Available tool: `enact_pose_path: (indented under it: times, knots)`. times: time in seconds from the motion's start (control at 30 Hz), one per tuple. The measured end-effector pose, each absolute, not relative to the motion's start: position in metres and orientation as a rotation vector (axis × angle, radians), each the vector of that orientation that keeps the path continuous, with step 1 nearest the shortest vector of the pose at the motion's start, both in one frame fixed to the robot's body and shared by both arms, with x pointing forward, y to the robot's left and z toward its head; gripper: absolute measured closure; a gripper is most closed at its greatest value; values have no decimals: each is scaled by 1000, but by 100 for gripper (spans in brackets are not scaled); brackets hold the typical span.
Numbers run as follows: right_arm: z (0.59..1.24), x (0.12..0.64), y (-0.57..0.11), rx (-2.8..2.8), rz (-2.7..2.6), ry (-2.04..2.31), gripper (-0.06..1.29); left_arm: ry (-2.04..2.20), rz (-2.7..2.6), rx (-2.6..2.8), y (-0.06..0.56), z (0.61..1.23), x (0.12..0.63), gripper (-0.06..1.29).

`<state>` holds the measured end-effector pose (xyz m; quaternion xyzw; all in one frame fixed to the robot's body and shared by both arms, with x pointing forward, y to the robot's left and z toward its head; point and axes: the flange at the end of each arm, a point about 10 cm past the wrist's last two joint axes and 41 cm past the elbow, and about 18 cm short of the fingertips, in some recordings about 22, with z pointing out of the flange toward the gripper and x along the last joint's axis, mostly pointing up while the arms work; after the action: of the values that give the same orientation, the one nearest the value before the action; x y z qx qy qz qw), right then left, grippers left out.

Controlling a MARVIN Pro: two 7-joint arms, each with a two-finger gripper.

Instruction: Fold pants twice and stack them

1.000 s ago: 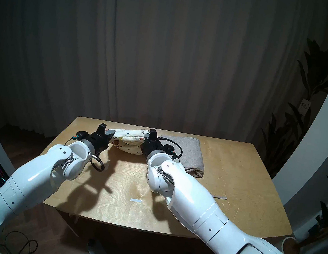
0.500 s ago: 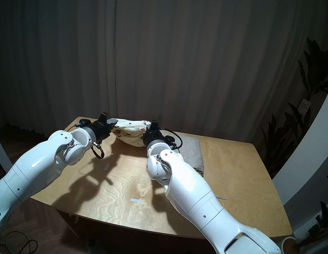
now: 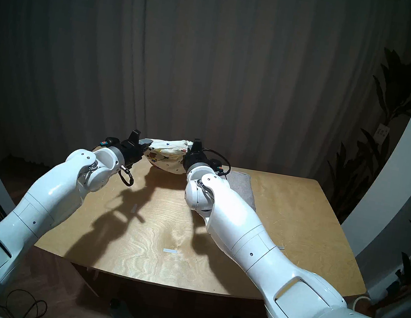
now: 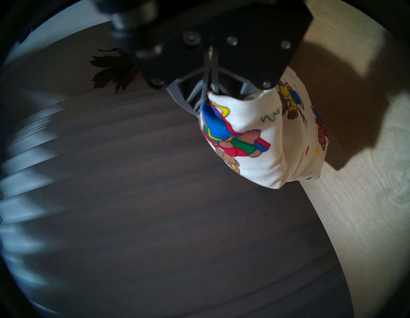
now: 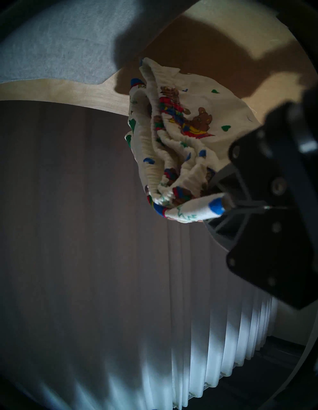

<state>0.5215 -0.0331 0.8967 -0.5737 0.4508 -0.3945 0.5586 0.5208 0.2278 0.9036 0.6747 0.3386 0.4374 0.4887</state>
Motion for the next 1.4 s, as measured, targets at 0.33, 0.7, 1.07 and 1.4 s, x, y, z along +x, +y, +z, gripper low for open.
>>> enact_pose_path:
  times: [0.33,0.7,1.07,1.4]
  knots:
    - [901,539,-47,-1324,-971,1102,126,800,1026,1647,212,905,544,126]
    - [900,553,-78,-1294,-1033,1152,126,756,974,1648,179,910,566,126]
    - [903,559,-108,-1257,-1089,1179,126,713,927,1675,147,908,583,126]
    - [895,554,-140,-1242,-1133,1202,126,643,894,1714,115,902,593,126]
